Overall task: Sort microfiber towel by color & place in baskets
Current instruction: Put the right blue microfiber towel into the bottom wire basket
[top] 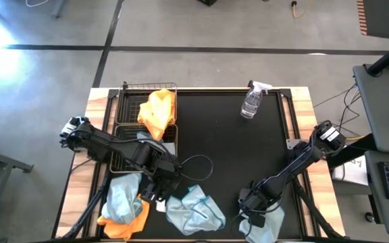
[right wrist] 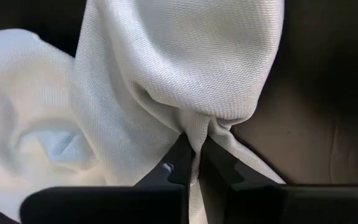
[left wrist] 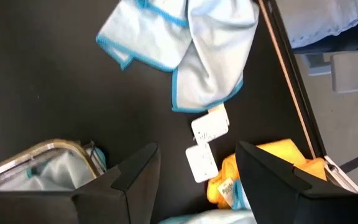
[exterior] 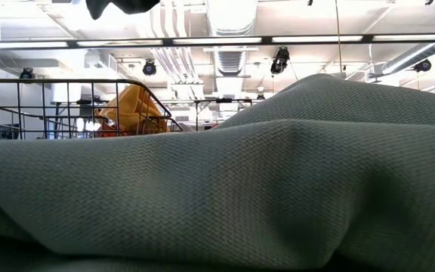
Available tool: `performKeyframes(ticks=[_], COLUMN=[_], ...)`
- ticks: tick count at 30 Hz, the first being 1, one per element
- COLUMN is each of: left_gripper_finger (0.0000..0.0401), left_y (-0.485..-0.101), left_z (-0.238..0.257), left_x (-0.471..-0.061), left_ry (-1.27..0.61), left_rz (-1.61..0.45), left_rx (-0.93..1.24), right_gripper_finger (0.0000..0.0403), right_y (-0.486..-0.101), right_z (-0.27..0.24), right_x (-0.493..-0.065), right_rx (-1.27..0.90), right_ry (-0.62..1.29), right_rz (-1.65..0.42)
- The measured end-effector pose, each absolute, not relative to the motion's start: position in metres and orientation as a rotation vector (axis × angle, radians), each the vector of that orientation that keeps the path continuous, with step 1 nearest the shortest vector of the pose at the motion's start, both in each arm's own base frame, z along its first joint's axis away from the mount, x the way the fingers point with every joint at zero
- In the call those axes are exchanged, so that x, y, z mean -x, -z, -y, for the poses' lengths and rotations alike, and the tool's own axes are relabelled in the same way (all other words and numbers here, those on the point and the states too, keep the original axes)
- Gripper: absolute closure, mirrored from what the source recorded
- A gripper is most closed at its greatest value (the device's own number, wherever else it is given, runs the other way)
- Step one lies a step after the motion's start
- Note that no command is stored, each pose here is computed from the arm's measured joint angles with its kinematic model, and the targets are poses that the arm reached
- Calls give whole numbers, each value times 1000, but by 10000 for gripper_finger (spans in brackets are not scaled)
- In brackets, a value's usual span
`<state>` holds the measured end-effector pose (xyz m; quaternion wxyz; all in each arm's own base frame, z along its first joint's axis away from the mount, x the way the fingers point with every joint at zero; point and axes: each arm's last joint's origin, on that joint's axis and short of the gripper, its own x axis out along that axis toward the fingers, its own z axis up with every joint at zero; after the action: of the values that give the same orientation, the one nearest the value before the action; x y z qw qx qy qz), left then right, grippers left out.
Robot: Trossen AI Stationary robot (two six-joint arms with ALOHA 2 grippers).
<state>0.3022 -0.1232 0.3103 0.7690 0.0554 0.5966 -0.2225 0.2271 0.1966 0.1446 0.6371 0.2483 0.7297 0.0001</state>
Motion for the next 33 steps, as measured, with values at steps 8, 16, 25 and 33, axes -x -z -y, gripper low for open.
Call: performKeyframes(ticks=[8, 16, 25, 33], left_gripper_finger=[207, 207, 207, 207], left_y=[-310, -321, -343, -365], left_z=[121, 118, 111, 101], left_x=[-297, -289, -273, -254], left_ry=[450, 437, 369, 297], left_rz=[-1352, -1326, -1254, -1162], left_rx=[-92, -70, -37, -36], right_gripper_finger=[390, 390, 390, 390], right_y=[-163, -193, -250, -288], right_z=[-188, -153, -108, -77], right_x=[-231, -246, -264, -292], right_rx=[-555, -363, -225, -204], right_ry=[-33, 99, 281, 230], right_rz=[-1568, -1206, -682, -331])
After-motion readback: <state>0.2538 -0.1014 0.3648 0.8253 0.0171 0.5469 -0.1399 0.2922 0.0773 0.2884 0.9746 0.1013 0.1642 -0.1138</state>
